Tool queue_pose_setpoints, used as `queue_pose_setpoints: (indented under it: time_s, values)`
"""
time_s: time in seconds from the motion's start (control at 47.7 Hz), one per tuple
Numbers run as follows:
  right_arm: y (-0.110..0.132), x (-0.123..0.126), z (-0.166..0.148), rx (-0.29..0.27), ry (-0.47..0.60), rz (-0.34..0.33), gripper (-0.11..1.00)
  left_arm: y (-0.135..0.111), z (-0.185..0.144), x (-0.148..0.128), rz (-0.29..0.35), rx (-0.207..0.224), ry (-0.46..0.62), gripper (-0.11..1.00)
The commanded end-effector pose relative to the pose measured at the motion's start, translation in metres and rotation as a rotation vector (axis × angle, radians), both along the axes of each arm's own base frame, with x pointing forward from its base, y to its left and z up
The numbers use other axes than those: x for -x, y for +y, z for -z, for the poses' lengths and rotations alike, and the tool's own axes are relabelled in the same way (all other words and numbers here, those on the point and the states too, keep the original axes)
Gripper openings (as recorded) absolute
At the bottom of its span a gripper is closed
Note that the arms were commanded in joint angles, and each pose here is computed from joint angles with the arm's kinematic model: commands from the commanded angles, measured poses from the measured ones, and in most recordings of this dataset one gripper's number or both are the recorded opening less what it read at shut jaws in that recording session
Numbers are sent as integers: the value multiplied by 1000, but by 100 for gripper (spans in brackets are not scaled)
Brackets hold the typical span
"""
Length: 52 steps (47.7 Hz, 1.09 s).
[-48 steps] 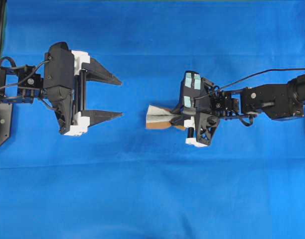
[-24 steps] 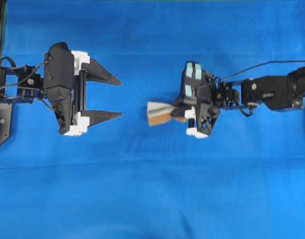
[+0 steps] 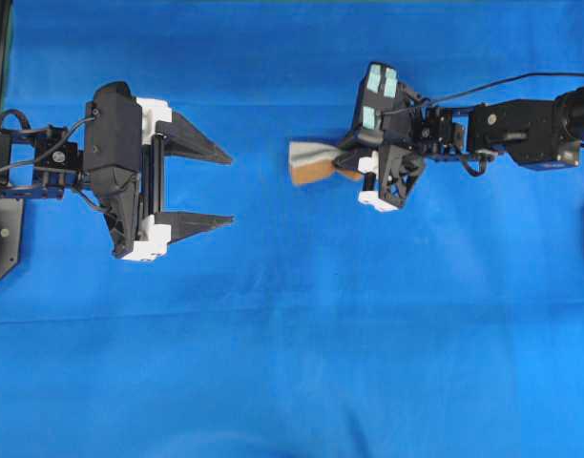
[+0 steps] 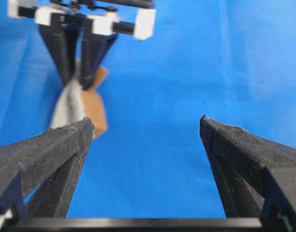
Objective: Hand over the sponge with the left arm and wipe it with the right arm.
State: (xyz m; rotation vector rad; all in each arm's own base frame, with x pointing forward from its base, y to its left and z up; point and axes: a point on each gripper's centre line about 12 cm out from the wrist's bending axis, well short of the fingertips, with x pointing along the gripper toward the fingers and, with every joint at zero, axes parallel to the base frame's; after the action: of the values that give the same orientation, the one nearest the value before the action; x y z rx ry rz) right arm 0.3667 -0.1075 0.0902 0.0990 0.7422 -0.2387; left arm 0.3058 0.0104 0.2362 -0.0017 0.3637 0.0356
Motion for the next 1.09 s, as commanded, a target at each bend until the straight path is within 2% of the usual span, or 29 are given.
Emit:
queue_pose_setpoints:
  time_s: [0.0,0.084,0.168,0.462,0.65,0.776,0.923,1.07]
  values:
    - [-10,-3,-13,16,-38,18,25,0,-8,0,1,-1,-31,88]
    - [-5,-2,-10,7,-30,13,25,-1,-7,0,3,-1,-28,88]
    - [10,-3,-8,-11,-20,-11,25,-1,-7,0,3,-1,-28,88]
    - [107,-12,-6,-98,11,-170,23,-1,-7,1,3,-1,-28,88]
    - [148,-16,-19,-132,0,-241,23,-1,-7,0,2,-1,-32,88]
    - [162,-17,-22,-142,3,-263,23,-1,-7,0,2,-1,-32,88]
    - [165,-17,-23,-143,2,-271,23,-3,-7,0,9,-1,-32,88]
    - [145,-19,-22,-132,0,-230,23,-3,-7,0,10,-1,-31,88]
